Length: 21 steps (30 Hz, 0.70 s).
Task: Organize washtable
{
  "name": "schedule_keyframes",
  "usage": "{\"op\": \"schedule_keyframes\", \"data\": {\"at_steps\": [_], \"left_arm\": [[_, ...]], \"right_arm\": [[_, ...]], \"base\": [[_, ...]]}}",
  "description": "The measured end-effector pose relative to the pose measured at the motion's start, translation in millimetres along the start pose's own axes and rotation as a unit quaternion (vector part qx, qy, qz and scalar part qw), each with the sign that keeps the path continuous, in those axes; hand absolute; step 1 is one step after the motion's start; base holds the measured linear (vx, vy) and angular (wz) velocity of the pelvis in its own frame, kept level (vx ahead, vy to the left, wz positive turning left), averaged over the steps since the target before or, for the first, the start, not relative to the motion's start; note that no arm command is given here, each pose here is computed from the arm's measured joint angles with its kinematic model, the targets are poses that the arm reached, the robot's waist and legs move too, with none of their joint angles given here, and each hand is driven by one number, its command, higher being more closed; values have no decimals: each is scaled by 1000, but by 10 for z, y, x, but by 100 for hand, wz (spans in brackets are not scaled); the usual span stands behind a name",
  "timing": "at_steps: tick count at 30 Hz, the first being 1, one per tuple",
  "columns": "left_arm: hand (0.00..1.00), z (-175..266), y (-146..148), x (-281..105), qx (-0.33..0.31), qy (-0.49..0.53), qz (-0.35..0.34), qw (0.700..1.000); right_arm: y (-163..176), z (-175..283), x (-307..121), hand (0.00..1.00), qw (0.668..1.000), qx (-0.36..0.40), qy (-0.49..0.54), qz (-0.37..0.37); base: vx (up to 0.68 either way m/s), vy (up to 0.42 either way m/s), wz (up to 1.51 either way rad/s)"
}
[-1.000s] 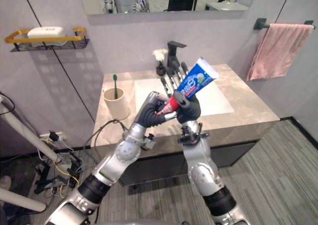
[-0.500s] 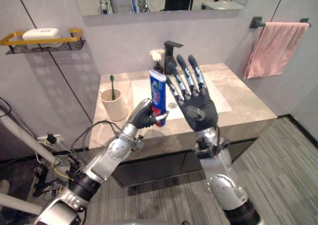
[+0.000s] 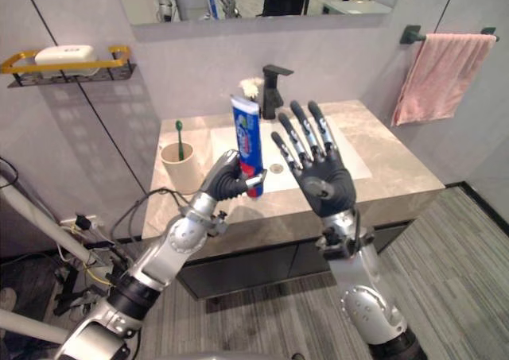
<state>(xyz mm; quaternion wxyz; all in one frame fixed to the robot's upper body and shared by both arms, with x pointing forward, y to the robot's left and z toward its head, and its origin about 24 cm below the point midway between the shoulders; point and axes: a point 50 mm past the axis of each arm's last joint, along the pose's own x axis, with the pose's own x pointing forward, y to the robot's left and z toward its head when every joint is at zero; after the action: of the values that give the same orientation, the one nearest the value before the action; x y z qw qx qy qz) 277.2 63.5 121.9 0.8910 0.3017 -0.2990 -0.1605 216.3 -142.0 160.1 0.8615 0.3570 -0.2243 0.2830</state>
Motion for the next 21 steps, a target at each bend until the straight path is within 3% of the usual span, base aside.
{"op": "schedule_keyframes", "data": {"at_steps": [3,7,11,21], "left_arm": [[100,-19,23,-8,8,1,0,1000],[100,-85,96,-65,63,-5,-18,998],[100,-107,150,-102,111,-16,-34,993],[100,-64,19,-181,157,-63,-116,979]], "right_arm": [[-49,76,-7,0,1000,-28,-9,-8],[-309,294,-40,0,991,-125,-4,-47],[-347,348,-32,0,987,-149,-2,-55],[-278,416,229,0,979,-202,11,-8]], "base": [[0,0,0],[0,0,0],[0,0,0],[0,0,1]]}}
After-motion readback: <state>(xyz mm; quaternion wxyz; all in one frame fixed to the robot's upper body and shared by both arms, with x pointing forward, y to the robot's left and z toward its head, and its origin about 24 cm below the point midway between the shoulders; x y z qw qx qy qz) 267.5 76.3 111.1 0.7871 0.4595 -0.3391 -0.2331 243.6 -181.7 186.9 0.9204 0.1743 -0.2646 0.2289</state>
